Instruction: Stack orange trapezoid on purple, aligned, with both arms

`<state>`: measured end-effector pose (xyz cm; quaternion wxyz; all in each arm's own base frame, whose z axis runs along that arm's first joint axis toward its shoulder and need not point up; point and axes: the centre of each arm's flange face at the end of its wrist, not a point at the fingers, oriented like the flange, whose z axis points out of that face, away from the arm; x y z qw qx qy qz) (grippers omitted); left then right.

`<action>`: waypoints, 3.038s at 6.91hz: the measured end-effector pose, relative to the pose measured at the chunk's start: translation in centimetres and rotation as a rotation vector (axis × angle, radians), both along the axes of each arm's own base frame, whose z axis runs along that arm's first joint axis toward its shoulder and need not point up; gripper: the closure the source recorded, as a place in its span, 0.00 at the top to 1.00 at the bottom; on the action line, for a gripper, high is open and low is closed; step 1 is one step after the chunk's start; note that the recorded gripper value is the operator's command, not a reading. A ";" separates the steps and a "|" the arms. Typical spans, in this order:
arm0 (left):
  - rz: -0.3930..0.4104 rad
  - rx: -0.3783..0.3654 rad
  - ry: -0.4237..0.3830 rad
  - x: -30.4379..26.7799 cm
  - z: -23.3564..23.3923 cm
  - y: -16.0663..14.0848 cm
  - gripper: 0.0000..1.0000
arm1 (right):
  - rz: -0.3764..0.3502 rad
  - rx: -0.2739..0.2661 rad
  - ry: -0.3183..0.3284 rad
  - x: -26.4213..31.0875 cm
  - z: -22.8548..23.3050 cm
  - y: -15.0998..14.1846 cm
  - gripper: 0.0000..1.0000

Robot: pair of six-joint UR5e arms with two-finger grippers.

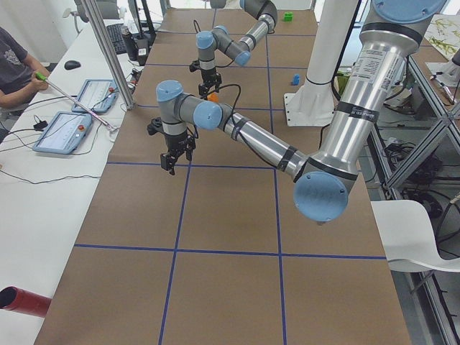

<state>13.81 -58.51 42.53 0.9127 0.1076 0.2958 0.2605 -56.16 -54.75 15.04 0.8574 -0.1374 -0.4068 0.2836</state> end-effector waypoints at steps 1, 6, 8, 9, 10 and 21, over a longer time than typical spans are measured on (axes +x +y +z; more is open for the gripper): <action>-0.001 0.002 0.001 -0.3 0.0 0.0 1.00 | 0.015 0.028 -0.026 4.6 -0.4 0.3 1.00; -0.089 -0.039 0.047 -16.2 8.6 3.4 1.00 | -0.322 0.415 0.099 39.9 19.5 2.8 1.00; -0.136 -0.091 0.071 -19.9 12.4 6.6 1.00 | -0.392 0.461 0.128 52.2 30.3 3.9 1.00; -0.167 -0.131 0.073 -21.6 15.1 8.8 1.00 | -0.392 0.440 0.146 54.9 33.9 4.2 1.00; -0.188 -0.155 0.074 -22.5 17.4 10.1 1.00 | -0.384 0.394 0.159 57.0 38.4 3.9 1.00; -0.295 -0.275 0.099 -22.5 20.4 11.4 1.00 | -0.409 0.443 0.098 63.9 51.8 7.8 1.00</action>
